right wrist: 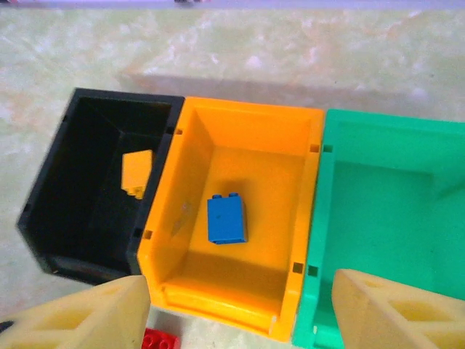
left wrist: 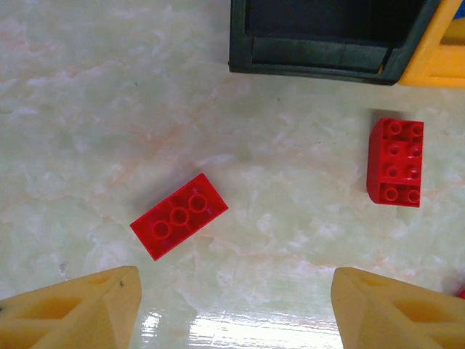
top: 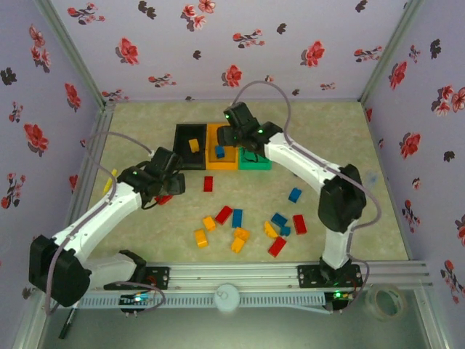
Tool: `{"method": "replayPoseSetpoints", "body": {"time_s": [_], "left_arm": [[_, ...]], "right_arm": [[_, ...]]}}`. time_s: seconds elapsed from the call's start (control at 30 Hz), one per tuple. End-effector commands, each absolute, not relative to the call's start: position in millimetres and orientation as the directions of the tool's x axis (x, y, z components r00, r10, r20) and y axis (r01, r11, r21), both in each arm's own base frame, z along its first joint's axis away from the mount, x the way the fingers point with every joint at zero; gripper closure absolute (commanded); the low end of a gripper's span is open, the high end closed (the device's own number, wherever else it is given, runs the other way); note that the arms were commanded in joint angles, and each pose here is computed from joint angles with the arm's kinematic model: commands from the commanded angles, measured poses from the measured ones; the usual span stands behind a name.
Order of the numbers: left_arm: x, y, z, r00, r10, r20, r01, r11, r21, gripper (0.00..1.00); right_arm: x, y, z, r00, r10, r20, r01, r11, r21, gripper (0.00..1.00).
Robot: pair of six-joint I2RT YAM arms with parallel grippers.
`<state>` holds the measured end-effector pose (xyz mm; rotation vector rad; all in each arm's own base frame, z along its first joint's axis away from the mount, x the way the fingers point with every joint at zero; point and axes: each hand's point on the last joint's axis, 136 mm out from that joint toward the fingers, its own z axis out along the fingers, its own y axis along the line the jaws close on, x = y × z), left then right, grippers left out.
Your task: Sort the legos into containers by color
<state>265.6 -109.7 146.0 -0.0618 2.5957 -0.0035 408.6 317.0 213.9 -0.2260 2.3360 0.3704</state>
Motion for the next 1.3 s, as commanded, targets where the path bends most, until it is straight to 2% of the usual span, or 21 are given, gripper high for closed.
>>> {"method": "replayPoseSetpoints", "body": {"time_s": [0.0, 0.33, 0.5, 0.9, 1.27], "left_arm": [[267.1, -106.8, 134.4, -0.861, -0.068, -0.504, -0.081, 0.997, 0.004, 0.29], [259.9, -103.2, 110.3, -0.883, -0.083, -0.463, -0.105, 0.994, 0.022, 0.28], [261.0, -90.5, 88.7, -0.891, -0.133, -0.433, -0.165, 0.985, 0.039, 0.26], [263.5, -71.9, 52.6, -0.898, -0.238, -0.37, -0.268, 0.963, 0.031, 0.11], [260.4, -78.1, 36.5, -0.909, -0.26, -0.326, -0.269, 0.963, -0.019, 0.11]], "right_arm": [[395.6, 309.1, 234.8, -0.672, -0.06, -0.739, -0.305, 0.931, 0.201, 0.32], [372.1, 276.5, 224.9, -0.692, -0.107, -0.714, -0.281, 0.951, 0.13, 0.34], [364.7, 274.2, 217.3, -0.705, -0.105, -0.702, -0.285, 0.948, 0.145, 0.34], [353.0, 271.4, 201.3, -0.734, -0.105, -0.671, -0.287, 0.943, 0.167, 0.33], [347.0, 271.0, 190.0, -0.756, -0.09, -0.649, -0.276, 0.942, 0.192, 0.31]]}}
